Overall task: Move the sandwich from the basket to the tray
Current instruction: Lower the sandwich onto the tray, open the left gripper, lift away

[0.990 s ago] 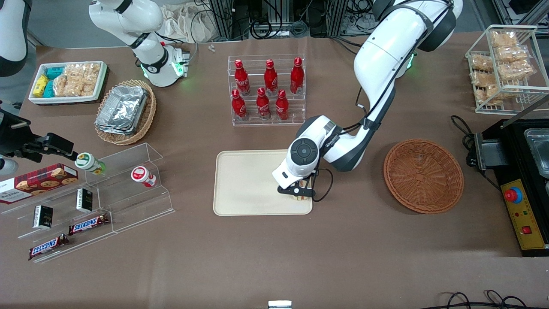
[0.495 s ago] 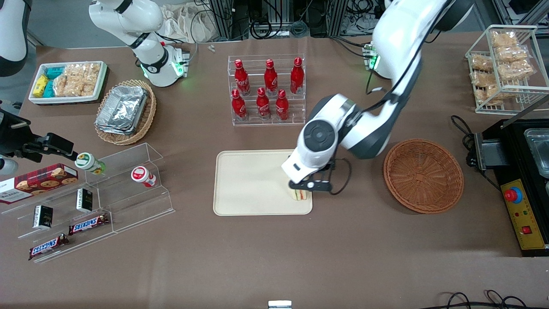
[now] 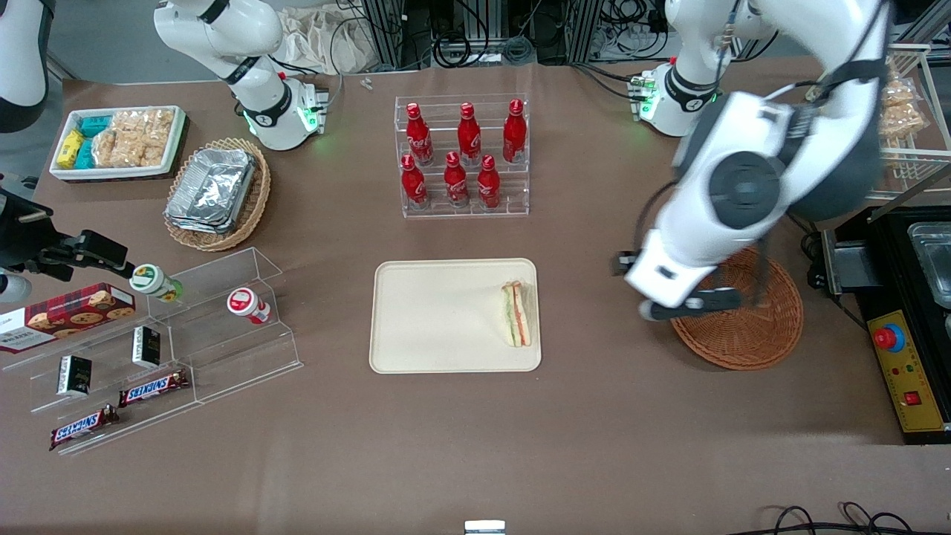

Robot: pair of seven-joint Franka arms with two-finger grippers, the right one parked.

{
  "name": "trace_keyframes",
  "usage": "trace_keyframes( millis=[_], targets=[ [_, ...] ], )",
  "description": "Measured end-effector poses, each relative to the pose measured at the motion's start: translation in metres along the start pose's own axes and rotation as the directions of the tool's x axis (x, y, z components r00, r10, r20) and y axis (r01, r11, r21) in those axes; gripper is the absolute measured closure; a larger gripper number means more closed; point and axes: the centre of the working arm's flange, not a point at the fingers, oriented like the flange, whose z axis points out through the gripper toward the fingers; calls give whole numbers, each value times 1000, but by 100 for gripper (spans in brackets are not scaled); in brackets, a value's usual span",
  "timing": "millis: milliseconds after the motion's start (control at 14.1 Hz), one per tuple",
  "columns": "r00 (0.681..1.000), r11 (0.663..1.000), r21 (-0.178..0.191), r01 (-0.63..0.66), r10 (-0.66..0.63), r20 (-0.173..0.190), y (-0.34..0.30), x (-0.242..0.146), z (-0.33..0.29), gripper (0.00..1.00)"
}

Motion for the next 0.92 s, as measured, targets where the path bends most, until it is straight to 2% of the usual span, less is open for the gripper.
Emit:
trace_keyframes(
  millis=[283,424,919],
  targets=[
    [995,995,-16,-96,96,0,-109,28,-17,0],
    [996,996,-19,-90,90,-3,-147,35,-21,0],
    [996,996,7,-87,87,-13,-209,45,-24,0]
  ],
)
